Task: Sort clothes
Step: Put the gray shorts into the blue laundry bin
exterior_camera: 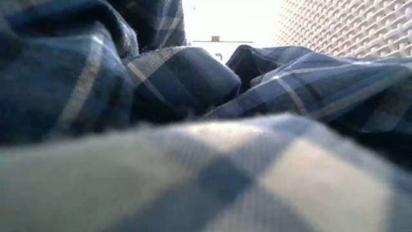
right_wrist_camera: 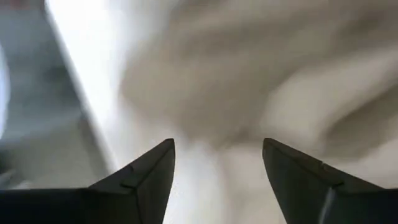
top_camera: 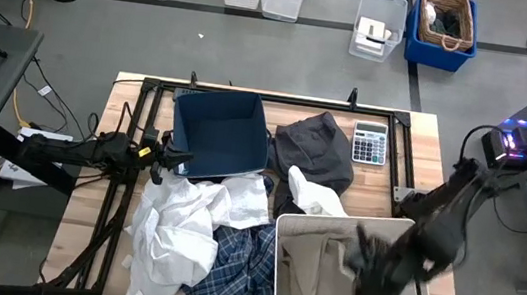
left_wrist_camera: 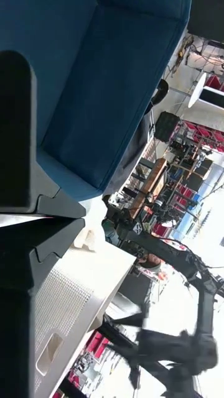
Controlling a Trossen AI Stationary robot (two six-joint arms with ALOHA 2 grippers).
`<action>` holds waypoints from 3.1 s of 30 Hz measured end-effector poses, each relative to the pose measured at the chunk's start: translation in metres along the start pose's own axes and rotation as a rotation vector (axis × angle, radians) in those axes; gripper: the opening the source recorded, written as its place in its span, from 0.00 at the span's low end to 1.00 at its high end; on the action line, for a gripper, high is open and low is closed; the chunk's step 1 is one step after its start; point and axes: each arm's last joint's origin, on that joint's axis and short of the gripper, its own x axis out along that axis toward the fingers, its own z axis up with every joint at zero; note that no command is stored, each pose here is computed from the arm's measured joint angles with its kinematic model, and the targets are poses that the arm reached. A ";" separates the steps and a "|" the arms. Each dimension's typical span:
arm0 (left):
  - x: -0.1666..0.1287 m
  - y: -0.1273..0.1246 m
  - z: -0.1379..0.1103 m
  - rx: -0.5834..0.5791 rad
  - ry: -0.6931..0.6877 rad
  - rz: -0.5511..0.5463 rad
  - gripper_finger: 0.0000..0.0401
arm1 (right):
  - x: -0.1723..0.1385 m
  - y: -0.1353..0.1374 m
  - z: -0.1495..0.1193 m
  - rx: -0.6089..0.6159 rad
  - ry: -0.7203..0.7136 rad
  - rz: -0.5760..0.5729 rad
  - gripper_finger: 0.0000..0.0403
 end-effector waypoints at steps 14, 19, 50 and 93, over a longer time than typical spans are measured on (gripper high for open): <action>0.000 0.000 0.000 0.000 -0.001 -0.001 0.00 | -0.027 -0.197 0.156 0.437 -0.233 -0.534 0.58; 0.000 0.000 0.000 0.000 -0.001 0.000 0.00 | 0.013 -0.253 0.170 0.582 -0.160 -0.437 0.58; 0.000 0.000 0.000 0.000 0.000 0.001 0.00 | 0.123 -0.281 0.171 0.562 0.016 -0.475 0.02; 0.000 0.000 0.000 0.000 0.000 0.000 0.00 | -0.094 -0.175 0.368 -0.077 -1.865 0.351 0.00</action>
